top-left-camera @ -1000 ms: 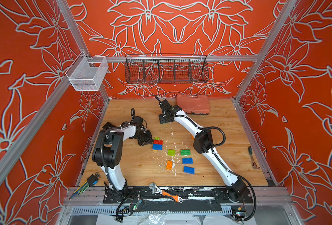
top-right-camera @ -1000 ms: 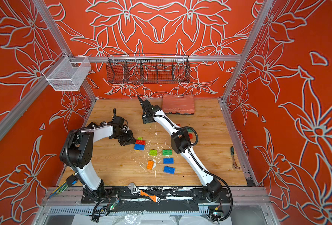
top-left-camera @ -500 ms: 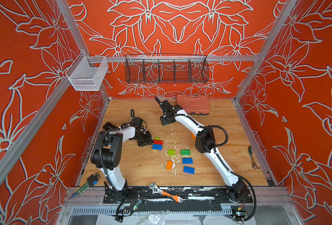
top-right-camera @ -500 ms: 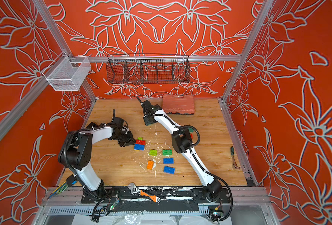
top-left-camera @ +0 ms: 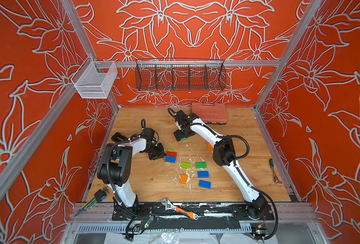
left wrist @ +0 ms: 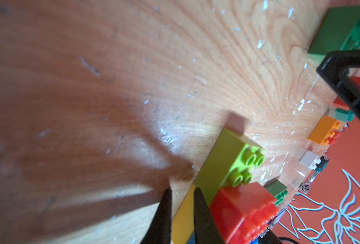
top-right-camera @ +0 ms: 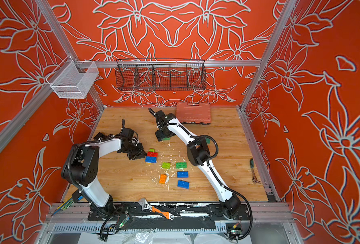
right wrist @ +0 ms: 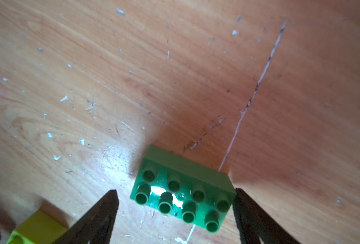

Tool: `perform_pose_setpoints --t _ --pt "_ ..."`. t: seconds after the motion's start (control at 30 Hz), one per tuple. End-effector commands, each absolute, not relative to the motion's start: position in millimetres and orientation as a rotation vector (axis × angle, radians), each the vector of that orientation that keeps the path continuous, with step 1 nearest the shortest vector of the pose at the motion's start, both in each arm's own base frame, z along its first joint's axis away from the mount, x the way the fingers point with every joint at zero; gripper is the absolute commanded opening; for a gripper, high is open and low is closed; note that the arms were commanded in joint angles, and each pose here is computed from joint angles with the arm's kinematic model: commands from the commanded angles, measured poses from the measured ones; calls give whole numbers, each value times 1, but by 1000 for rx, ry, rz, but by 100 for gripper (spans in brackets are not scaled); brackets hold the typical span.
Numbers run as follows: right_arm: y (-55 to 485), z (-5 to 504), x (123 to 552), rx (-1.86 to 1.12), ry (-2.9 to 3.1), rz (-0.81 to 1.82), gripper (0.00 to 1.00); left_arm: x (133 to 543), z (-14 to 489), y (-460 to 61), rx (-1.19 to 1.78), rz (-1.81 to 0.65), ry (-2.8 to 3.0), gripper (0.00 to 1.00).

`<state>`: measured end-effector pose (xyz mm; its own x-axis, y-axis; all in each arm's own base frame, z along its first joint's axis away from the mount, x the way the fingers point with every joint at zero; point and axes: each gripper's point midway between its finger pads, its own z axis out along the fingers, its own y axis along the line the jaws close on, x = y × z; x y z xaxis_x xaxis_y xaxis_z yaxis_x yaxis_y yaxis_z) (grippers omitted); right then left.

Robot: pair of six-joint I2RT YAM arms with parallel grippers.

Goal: Assemble a rectangle with lego
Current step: Adjust the lego brick at the center of the board.

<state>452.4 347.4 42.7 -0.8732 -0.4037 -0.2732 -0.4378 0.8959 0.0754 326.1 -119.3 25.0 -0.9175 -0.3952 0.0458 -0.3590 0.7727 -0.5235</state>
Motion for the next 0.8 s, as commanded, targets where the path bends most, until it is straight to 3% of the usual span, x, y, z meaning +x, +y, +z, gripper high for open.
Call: perform_pose_setpoints --t 0.0,0.77 --pt "347 73 453 -565 2789 238 92 298 14 -117 -659 -763 2986 19" --pt "354 57 456 -400 2817 196 85 268 7 -138 -604 -743 3040 20"
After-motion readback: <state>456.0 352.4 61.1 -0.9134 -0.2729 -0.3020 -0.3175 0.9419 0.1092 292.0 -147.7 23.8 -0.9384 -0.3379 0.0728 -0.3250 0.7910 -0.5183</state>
